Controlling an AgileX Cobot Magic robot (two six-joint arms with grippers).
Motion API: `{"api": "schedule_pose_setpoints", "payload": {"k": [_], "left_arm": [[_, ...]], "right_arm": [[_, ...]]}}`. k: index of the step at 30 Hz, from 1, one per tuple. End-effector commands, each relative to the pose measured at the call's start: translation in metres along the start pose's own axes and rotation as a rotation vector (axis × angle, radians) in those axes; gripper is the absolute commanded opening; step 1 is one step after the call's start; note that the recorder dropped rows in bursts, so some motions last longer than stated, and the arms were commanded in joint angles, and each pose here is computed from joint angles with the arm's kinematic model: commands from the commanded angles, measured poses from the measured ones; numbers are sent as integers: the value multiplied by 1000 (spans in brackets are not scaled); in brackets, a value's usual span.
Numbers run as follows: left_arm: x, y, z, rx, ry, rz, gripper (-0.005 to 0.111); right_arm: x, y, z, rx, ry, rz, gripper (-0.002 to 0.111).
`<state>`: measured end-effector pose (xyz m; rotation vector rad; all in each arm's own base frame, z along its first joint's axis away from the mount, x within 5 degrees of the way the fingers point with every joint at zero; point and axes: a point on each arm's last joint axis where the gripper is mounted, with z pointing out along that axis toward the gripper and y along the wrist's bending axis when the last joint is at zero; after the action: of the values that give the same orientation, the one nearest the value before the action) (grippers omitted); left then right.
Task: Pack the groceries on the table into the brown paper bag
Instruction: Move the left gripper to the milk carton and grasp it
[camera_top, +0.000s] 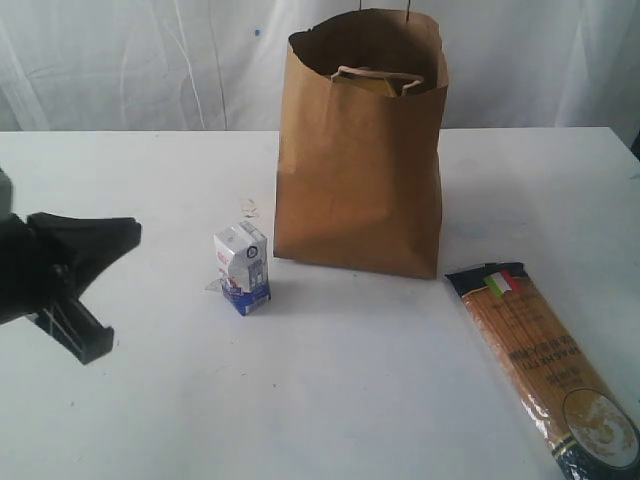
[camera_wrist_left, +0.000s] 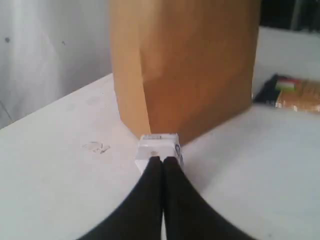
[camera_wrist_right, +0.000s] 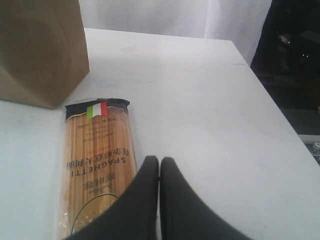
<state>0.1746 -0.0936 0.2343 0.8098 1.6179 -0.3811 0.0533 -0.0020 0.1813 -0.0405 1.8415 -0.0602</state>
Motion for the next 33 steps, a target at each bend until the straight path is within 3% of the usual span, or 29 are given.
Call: {"api": "schedule_pose_setpoints", "payload": {"k": [1, 3, 5, 12, 14, 17, 27, 33], "left_arm": [[3, 3, 24, 36, 74, 220, 0], [4, 3, 30, 54, 70, 233, 2], [6, 3, 37, 74, 61, 233, 12], [30, 7, 56, 67, 131, 100, 85], [30, 9, 60, 38, 102, 20, 93], [33, 9, 65, 43, 87, -59, 94], [44, 28, 121, 56, 114, -46, 94], [55, 27, 143, 134, 138, -47, 94]], "right_arm": [[-1, 0, 0, 6, -16, -10, 0], [-1, 0, 0, 6, -16, -10, 0], [-1, 0, 0, 6, -16, -10, 0], [-1, 0, 0, 6, -16, -10, 0], [-1, 0, 0, 6, -16, -10, 0], [-1, 0, 0, 6, -16, -10, 0], [-1, 0, 0, 6, -16, -10, 0], [-1, 0, 0, 6, -16, -10, 0]]}}
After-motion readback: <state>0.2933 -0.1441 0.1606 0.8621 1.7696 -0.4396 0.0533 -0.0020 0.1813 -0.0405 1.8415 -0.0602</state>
